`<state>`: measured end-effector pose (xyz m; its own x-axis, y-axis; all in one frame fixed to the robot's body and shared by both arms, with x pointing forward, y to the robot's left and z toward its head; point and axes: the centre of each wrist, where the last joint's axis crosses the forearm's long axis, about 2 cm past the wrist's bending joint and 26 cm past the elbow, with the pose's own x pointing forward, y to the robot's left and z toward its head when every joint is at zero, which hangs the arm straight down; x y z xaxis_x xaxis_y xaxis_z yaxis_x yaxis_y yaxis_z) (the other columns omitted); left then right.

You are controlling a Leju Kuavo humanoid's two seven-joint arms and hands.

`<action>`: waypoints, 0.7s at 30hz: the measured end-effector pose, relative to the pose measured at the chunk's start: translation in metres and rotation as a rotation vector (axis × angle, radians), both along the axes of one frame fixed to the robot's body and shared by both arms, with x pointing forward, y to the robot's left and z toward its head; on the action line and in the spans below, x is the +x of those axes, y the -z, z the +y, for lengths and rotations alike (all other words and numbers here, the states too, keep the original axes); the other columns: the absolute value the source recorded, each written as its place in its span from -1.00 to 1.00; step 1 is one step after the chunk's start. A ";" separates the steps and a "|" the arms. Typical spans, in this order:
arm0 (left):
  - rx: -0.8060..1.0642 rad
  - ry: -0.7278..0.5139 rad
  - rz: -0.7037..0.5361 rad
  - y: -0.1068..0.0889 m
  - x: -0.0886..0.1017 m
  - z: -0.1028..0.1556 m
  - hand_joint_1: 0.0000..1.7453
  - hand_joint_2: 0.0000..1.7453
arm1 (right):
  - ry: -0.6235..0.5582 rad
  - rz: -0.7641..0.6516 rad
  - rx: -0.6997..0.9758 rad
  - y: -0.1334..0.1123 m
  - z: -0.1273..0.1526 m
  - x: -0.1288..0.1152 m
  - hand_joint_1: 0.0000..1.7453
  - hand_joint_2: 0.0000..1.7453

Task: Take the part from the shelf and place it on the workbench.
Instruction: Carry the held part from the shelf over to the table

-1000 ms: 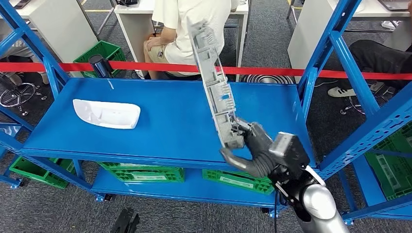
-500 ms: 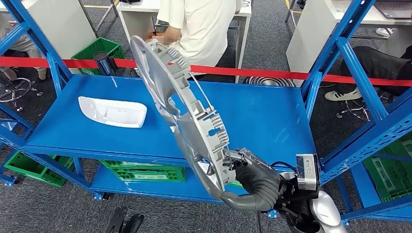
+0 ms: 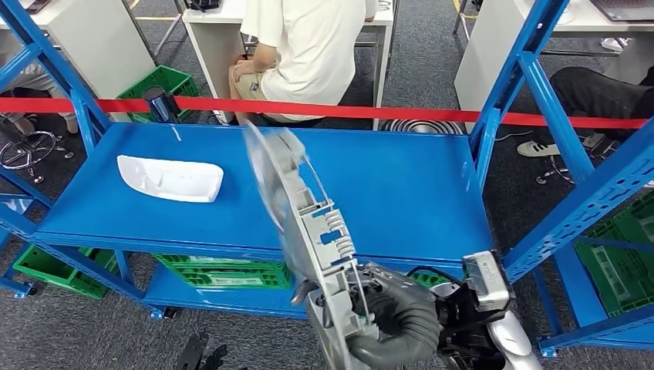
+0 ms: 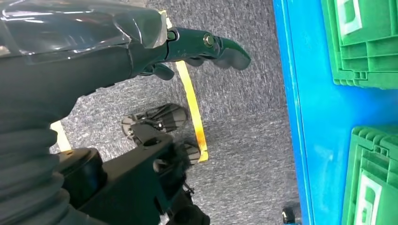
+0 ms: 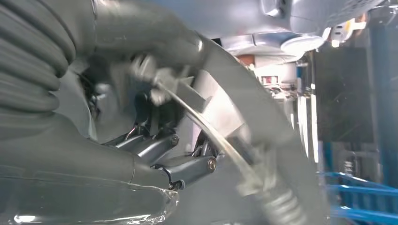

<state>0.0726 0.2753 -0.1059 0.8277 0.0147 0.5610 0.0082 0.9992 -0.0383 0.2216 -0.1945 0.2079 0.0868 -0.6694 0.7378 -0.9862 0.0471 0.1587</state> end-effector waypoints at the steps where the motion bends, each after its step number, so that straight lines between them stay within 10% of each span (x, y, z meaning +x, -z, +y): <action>1: -0.003 0.001 0.008 0.000 -0.001 0.000 -1.00 1.00 | -0.005 0.013 -0.014 0.003 0.000 -0.001 1.00 1.00; 21: 0.023 0.066 0.080 0.002 -0.009 0.001 -1.00 1.00 | -0.092 0.102 -0.077 0.025 0.006 -0.009 1.00 1.00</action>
